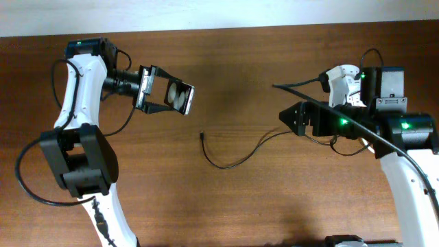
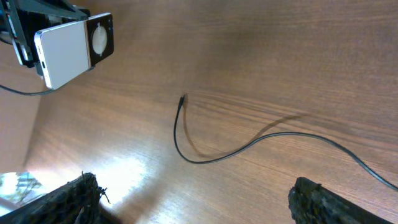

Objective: Plug charger to phone and switch on socket

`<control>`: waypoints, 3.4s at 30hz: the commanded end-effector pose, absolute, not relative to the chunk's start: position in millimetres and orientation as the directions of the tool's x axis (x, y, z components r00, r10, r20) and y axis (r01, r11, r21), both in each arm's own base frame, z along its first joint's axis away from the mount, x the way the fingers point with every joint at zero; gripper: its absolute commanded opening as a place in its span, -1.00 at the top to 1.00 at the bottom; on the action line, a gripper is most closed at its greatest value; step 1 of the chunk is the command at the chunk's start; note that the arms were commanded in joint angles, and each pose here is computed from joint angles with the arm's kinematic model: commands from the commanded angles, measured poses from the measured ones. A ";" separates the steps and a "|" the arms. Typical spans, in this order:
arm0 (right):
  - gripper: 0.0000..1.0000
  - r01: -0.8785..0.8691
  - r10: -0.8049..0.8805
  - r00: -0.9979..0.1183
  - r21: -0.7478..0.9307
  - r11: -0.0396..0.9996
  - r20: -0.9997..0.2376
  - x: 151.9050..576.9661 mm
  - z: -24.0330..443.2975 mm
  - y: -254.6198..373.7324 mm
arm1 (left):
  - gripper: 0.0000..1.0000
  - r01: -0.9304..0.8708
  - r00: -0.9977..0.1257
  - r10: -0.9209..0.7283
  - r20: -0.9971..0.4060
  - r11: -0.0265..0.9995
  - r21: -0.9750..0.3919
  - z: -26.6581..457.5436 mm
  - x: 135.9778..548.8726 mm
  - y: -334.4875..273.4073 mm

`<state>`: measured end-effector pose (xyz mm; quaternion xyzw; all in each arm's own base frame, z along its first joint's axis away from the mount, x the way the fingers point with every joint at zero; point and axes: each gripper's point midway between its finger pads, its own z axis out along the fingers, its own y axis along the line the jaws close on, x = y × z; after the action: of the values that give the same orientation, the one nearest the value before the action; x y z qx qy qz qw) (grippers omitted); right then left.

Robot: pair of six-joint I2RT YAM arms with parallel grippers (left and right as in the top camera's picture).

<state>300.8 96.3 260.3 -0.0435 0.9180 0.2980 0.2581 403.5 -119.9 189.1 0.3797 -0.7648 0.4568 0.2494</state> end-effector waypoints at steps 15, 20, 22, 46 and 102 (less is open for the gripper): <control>-1.00 -0.250 0.073 -0.861 0.543 0.801 -0.503 301.0 265.2 100.6 | 1.00 -0.845 -0.532 -0.435 0.726 0.333 -0.419 182.6 399.8 -119.7; -1.00 -0.236 0.074 -0.883 0.574 0.784 -0.464 305.4 256.1 104.5 | 1.00 -0.880 -0.470 -0.575 0.669 0.368 -0.301 158.7 403.8 -120.6; -1.00 -0.236 0.074 -0.883 0.574 0.784 -0.464 305.5 256.0 104.5 | 1.00 -0.886 -0.457 -0.620 0.638 0.379 -0.267 151.0 405.0 -122.1; -0.85 0.068 0.268 -0.946 0.701 0.710 -0.180 341.7 215.7 197.3 | 1.00 -0.861 -0.500 -0.658 0.563 0.449 -0.240 138.9 403.6 -175.9; 0.92 -0.175 0.160 -0.926 0.767 0.618 -0.341 381.3 190.9 319.5 | 0.04 -0.868 -0.482 -0.538 0.692 0.402 -0.292 161.4 399.1 -199.6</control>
<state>378.1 306.5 156.9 0.0277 0.9010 0.3998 0.1660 407.7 -188.1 158.0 0.4512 -0.7952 0.3244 0.2427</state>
